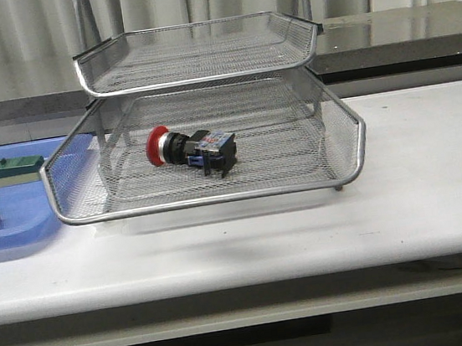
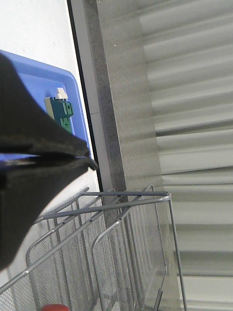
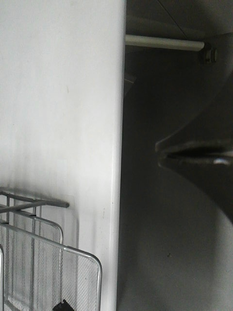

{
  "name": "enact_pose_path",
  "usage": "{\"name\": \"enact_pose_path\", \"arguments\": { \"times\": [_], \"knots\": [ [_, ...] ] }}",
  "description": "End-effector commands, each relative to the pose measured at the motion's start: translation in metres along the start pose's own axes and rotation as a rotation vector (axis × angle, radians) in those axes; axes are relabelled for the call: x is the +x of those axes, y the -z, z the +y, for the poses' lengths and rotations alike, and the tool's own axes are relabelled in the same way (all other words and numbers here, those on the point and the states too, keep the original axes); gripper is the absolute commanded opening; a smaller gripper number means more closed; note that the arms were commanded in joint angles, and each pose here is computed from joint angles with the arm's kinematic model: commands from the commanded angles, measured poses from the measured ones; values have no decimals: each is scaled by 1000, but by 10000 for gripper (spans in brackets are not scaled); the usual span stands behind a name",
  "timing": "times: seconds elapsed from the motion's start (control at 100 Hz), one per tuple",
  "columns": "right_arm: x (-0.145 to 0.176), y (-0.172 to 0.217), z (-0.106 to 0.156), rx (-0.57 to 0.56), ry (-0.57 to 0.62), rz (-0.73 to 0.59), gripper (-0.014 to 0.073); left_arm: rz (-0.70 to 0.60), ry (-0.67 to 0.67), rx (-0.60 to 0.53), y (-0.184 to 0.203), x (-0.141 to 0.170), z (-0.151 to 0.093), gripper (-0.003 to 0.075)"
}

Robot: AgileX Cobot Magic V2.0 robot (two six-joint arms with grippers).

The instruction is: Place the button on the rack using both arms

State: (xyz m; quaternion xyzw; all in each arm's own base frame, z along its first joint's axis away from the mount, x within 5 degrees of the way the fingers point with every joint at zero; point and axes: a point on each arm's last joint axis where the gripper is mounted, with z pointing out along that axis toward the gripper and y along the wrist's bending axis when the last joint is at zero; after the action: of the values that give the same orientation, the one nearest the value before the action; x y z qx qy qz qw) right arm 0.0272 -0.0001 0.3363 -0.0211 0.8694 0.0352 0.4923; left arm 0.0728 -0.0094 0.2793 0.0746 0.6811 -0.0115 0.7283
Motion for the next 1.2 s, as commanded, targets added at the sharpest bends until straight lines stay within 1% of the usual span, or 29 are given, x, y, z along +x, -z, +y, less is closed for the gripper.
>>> {"name": "enact_pose_path", "arguments": {
  "times": [0.0, 0.17, 0.24, 0.36, 0.43, 0.5, 0.72, 0.88, 1.01, 1.19],
  "knots": [
    [-13, 5, 0, 3, 7, -85, -71, -89, 23, -38, 0, -15, 4, -21],
    [-15, 4, 0, -2, 6, -111, -71, -89, 23, -38, 0, -15, 4, -21],
    [-18, 5, 1, -13, 1, -142, -71, -89, 23, -38, 0, -15, 4, -21],
    [-29, 1, 5, -47, -17, -217, -71, -89, 23, -38, 0, -15, 4, -21],
    [-35, -8, 8, -75, -39, -209, -69, -89, 23, -38, 0, -15, 4, -21],
    [-41, -23, 12, -107, -71, -157, -69, -89, 23, -38, 0, -15, 4, -21],
    [-54, -87, 29, -219, -223, 83, -69, -89, 23, -38, 0, -15, 4, -21],
    [-57, -130, 39, -278, -256, 190, -69, -89, 23, -38, 0, -15, 4, -21],
    [-55, -158, 46, -332, -306, 258, -69, -89, 23, -38, 0, -15, 4, -21],
    [-48, -187, 62, -391, -303, 339, -69, -89, 23, -38, 0, -15, 4, -21]
  ]
}}
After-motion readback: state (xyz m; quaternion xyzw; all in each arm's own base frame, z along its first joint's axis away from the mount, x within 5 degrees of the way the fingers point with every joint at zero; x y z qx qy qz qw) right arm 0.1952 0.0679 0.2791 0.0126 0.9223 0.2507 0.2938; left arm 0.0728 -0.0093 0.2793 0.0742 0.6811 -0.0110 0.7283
